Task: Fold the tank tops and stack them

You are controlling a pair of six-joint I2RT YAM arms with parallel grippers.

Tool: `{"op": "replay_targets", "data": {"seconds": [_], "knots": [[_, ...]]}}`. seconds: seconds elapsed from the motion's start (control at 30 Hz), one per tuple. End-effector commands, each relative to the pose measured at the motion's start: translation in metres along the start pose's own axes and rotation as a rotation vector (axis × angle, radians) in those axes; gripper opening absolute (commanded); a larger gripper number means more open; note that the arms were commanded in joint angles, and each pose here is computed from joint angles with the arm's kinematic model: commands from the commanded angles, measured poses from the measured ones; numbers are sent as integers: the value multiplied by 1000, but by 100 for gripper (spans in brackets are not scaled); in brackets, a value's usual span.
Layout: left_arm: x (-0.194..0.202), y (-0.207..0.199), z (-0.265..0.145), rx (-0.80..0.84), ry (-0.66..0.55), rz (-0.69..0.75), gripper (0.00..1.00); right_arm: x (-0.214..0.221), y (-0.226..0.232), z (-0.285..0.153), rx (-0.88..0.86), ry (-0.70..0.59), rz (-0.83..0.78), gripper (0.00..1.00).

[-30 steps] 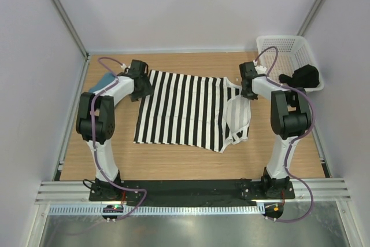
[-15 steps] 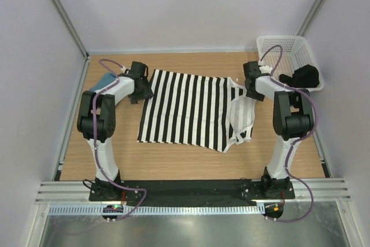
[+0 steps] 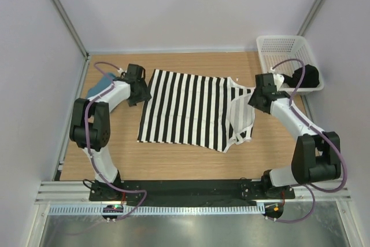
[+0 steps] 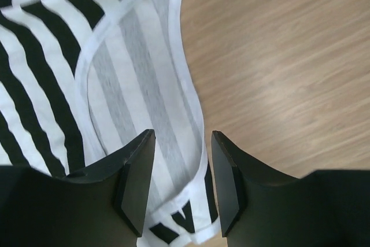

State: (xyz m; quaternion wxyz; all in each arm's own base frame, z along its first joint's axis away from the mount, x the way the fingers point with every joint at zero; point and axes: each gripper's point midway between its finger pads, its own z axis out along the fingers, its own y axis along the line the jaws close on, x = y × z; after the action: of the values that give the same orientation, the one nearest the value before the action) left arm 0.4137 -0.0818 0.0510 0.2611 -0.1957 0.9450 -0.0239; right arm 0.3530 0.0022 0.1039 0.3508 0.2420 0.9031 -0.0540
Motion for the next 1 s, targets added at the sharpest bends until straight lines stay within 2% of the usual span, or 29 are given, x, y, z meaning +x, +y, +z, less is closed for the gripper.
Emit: {"op": "replay_targets", "data": {"seconds": [0.0,0.13,0.33,0.53,0.7,0.97], "knots": [[5,-4,-10,45,3,-18,63,44,5,-17,-77,122,-16,50],[21,-6,-22,72,12,-17,62,77,0,-28,-66,177,-43,54],[52,-11,-46,121,16,6,62,105,-2,-24,-83,241,-42,51],[79,-8,-65,158,-1,36,61,111,1,-36,-139,235,-17,51],[86,-9,-74,193,-35,47,61,118,2,-41,-148,252,-42,43],[96,-8,-63,206,-35,60,61,134,2,-30,-127,291,-86,44]]}}
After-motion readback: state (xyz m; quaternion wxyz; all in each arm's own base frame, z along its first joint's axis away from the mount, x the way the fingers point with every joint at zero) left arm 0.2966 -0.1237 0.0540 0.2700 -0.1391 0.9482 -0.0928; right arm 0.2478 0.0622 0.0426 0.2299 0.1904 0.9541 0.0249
